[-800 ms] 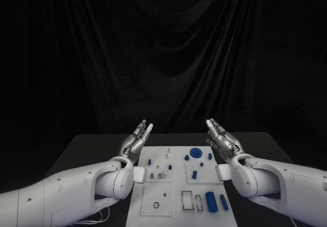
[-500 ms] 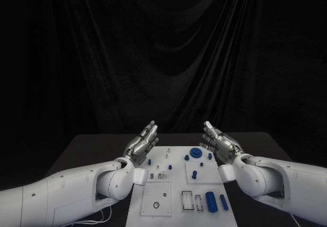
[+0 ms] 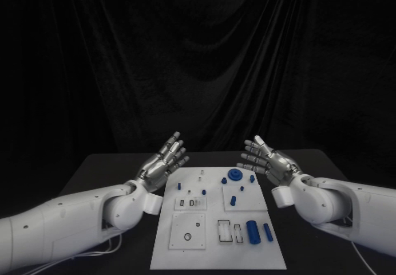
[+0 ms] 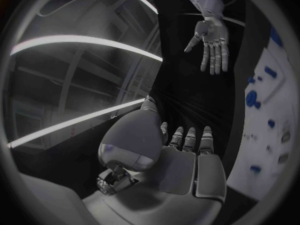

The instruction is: Assemble the parts on the task board

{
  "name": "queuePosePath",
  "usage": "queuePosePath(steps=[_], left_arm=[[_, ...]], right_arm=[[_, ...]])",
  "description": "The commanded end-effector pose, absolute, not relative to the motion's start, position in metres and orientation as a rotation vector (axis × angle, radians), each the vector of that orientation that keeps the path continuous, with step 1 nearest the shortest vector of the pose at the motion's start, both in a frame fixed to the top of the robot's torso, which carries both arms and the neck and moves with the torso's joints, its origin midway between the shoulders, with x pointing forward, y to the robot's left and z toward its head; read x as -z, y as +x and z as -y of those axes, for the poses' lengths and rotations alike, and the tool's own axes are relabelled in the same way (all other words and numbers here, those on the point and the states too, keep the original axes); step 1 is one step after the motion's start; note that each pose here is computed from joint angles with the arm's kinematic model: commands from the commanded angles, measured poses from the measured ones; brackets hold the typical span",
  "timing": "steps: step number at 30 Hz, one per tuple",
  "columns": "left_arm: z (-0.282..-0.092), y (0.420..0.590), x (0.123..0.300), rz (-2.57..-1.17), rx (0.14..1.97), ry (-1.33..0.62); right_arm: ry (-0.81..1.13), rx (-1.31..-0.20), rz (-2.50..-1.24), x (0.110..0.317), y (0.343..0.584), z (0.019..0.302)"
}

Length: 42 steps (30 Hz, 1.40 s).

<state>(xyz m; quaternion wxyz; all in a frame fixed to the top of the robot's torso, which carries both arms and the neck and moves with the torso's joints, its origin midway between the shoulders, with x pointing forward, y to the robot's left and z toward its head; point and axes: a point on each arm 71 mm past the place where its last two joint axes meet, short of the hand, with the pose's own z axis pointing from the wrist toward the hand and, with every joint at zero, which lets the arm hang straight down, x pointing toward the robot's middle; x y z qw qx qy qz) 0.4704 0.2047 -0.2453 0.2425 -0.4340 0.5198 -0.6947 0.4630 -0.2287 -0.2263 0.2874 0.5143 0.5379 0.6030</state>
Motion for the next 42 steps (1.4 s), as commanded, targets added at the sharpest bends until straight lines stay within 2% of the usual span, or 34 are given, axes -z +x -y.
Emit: queuePosePath(steps=[1,5,9,16,20,23,26,32,37,42], left_arm=[[-0.205,0.462,0.23,-1.332,2.025,-0.84],[-0.216,0.461,0.229,-1.306,2.003,-0.836],[-0.228,0.457,0.226,-1.288,1.979,-0.832],[-0.251,0.45,0.216,-1.254,1.926,-0.796],[-0.257,0.445,0.212,-1.252,1.921,-0.796],[-0.258,0.442,0.209,-1.25,1.925,-0.795],[-0.26,0.439,0.204,-1.244,1.931,-0.794],[-0.263,0.435,0.199,-1.237,1.937,-0.791],[-0.267,0.434,0.198,-1.235,1.933,-0.793],[-0.267,0.434,0.198,-1.231,1.938,-0.791]], right_arm=[[1.298,-1.679,-1.369,0.215,0.463,0.233],[1.281,-1.653,-1.356,0.203,0.468,0.243],[1.242,-1.614,-1.4,0.188,0.474,0.248],[0.981,-1.478,-1.603,0.146,0.491,0.252],[0.689,-1.3,-1.755,0.127,0.499,0.247],[0.47,-1.147,-1.801,0.118,0.503,0.244],[0.226,-0.975,-1.794,0.11,0.506,0.238],[-0.127,-0.714,-1.728,0.104,0.507,0.23],[-0.338,-0.549,-1.652,0.101,0.507,0.221],[-0.476,-0.446,-1.583,0.102,0.505,0.216]])
